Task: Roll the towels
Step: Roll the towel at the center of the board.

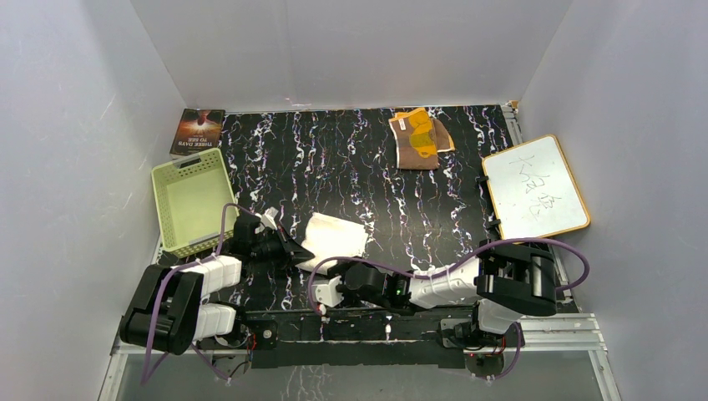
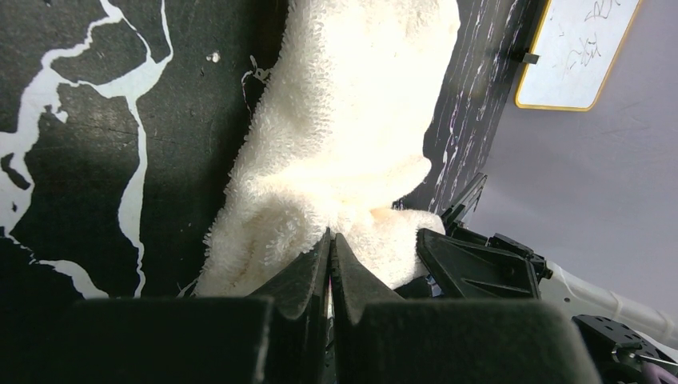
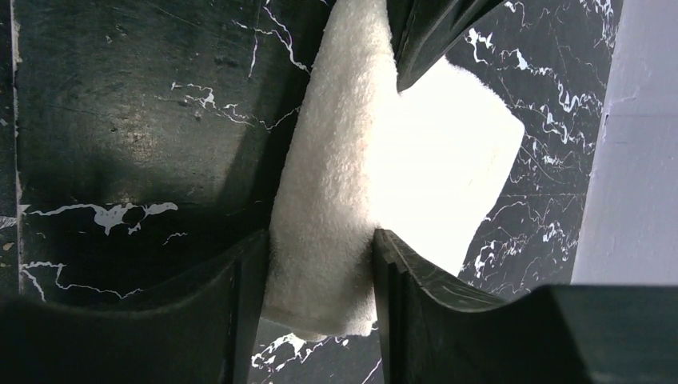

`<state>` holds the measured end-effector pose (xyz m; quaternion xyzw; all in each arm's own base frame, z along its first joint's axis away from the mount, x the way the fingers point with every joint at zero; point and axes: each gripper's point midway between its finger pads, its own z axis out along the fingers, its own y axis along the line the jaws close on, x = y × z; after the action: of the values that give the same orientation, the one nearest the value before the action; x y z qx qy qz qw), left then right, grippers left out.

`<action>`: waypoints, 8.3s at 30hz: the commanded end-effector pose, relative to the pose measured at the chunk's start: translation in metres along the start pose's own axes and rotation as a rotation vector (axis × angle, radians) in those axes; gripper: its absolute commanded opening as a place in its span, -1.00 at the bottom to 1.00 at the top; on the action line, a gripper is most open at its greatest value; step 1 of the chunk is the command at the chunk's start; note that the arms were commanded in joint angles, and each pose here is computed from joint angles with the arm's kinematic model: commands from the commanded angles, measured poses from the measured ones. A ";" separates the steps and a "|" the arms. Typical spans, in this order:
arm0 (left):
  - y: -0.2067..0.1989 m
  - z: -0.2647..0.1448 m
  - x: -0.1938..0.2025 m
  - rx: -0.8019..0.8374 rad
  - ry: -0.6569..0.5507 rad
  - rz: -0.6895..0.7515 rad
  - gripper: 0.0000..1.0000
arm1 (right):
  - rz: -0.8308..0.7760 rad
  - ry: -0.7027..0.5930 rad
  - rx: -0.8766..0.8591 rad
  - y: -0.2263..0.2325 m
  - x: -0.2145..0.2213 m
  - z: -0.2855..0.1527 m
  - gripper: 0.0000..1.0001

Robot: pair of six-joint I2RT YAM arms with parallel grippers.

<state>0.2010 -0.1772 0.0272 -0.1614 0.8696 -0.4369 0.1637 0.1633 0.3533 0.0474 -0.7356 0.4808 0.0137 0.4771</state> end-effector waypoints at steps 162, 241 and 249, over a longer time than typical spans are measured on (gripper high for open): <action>-0.036 0.027 -0.025 -0.106 0.176 0.162 -0.12 | 0.610 0.367 0.025 -0.015 0.051 0.028 -0.51; -0.039 0.100 -0.109 -0.417 0.108 0.493 0.42 | 1.709 0.109 -0.496 -0.035 0.120 0.006 -0.45; -0.019 0.093 -0.108 -0.541 0.210 0.548 -0.04 | 1.691 0.121 -0.483 -0.037 0.121 0.005 -0.45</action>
<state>0.3631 -0.2353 0.0268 0.0630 0.9548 -0.2167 0.1936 0.2597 0.2924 0.0367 -0.2142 0.8378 0.4886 0.1160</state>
